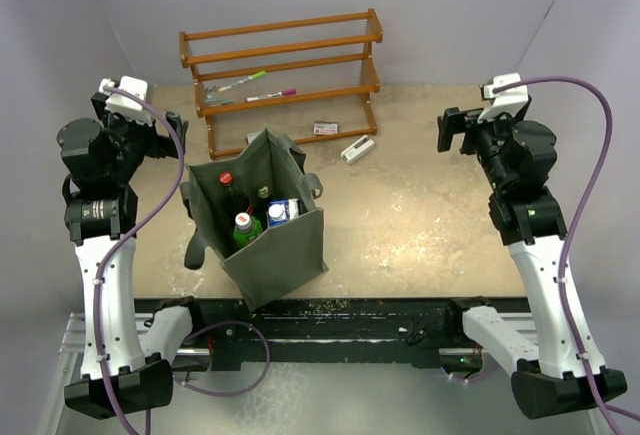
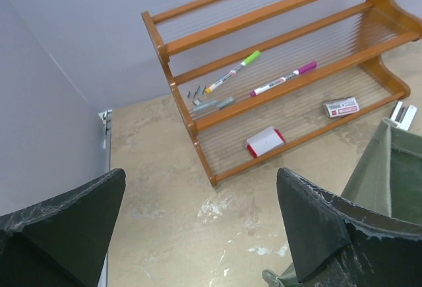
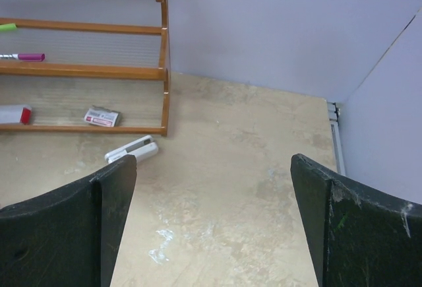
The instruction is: Place the beverage into the canvas bag
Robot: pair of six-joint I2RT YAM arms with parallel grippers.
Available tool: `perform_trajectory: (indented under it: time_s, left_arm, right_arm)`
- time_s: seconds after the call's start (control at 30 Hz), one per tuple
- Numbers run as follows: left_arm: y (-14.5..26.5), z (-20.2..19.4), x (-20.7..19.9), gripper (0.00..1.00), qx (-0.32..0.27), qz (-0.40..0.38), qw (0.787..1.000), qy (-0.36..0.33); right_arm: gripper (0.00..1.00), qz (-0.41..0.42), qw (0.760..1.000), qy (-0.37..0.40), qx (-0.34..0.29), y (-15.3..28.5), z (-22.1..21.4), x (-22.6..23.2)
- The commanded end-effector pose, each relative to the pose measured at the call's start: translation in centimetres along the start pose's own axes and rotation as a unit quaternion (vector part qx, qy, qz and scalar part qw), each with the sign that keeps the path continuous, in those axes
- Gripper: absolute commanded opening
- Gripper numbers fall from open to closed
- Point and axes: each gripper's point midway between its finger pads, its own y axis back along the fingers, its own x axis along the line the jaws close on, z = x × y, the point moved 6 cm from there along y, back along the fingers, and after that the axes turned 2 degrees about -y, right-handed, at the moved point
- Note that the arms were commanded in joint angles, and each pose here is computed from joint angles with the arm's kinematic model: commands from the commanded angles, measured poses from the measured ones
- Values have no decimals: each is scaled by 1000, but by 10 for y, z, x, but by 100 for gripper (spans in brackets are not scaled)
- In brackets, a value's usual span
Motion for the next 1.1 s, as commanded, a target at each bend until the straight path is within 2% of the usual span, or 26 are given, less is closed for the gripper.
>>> perform_trajectory:
  time_s: [0.0, 0.2, 0.33, 0.4, 0.53, 0.83, 1.07]
  left_arm:
    - [14, 34, -7, 99, -80, -24, 996, -22]
    - [33, 48, -18, 99, -95, -43, 994, -25]
    - [50, 56, -18, 99, -104, -25, 994, -38]
    - [55, 53, -18, 99, -98, -14, 994, -38]
    - [60, 44, -9, 99, -82, 47, 995, 5]
    - [60, 24, -14, 99, -54, 29, 998, -3]
    - [71, 23, -14, 99, -56, 43, 997, -11]
  right_arm:
    - [100, -16, 999, 1, -38, 15, 20, -5]
    - [100, -4, 999, 0, -40, 24, 21, -3]
    - [100, 0, 999, 10, -43, 34, 20, -3]
    - [100, -1, 999, 22, -45, 39, 14, -4]
    - [100, -23, 997, 46, -53, 39, 5, -11]
    - [100, -63, 995, 42, -67, 45, -2, -19]
    - [100, -40, 996, 62, -59, 43, -8, -15]
